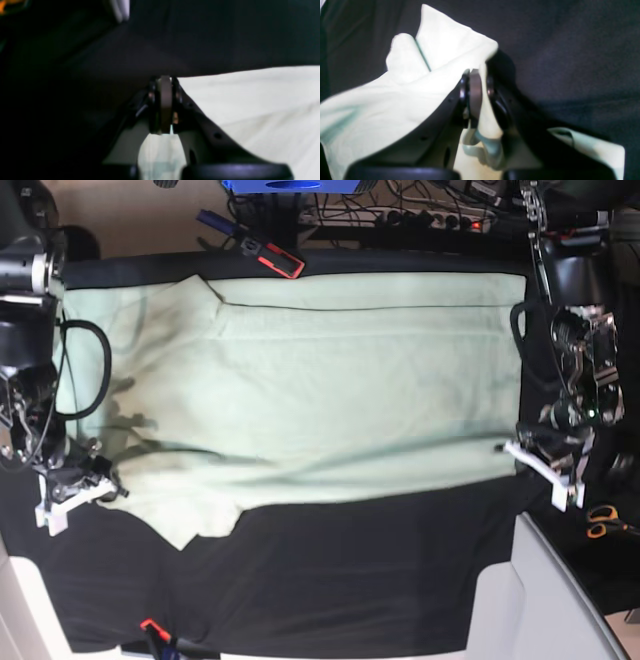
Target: Fold the T-shirt properly
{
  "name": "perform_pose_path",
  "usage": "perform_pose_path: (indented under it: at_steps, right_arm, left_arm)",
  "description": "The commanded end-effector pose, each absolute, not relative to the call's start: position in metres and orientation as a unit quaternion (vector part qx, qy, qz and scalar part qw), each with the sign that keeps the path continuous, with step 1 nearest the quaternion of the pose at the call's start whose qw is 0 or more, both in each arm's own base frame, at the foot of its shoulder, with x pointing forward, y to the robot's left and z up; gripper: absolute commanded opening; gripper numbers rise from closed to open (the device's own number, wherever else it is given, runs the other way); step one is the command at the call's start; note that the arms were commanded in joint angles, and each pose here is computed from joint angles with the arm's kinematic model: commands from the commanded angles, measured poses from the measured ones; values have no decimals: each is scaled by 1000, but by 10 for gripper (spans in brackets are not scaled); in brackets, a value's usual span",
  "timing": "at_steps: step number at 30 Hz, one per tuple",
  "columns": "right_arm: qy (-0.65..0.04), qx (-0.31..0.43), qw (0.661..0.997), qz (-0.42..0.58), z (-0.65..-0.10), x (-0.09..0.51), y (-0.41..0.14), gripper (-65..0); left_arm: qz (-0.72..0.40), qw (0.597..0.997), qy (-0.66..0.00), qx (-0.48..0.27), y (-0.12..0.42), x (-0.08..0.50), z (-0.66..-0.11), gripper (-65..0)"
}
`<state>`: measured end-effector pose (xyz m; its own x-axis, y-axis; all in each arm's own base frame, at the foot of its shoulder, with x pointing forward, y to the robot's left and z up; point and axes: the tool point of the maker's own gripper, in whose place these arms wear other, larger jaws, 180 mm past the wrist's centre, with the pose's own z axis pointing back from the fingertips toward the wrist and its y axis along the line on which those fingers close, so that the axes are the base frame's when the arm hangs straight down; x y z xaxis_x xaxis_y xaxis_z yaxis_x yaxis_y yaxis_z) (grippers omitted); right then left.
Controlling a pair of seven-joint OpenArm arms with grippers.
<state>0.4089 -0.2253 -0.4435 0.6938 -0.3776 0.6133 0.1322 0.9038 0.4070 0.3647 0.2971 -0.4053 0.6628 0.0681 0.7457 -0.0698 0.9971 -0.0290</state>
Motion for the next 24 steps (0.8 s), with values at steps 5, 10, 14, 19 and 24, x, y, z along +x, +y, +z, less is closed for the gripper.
perform_pose_path:
  at_steps: [5, 10, 14, 19, 24]
  right_arm:
    - [-383, 173, 895, -150, -423, 412, -239, -650]
    - [-367, 174, 899, -162, -427, 395, -247, -650]
    - [-357, 172, 903, -164, -430, 379, -250, -650]
    - [-343, 181, 905, -178, -437, 361, -245, -650]
    - [-340, 183, 905, -181, -438, 348, -241, -650]
  left_arm:
    - [30, 911, -412, 13, 308, 355, -403, -650]
    - [-24, 932, -363, -4, 296, 327, -418, -650]
    - [-52, 939, -339, -12, 287, 310, -424, -650]
    - [-55, 942, -330, -13, 285, 298, -430, -650]
    - [-56, 946, -320, -12, 286, 289, -436, -650]
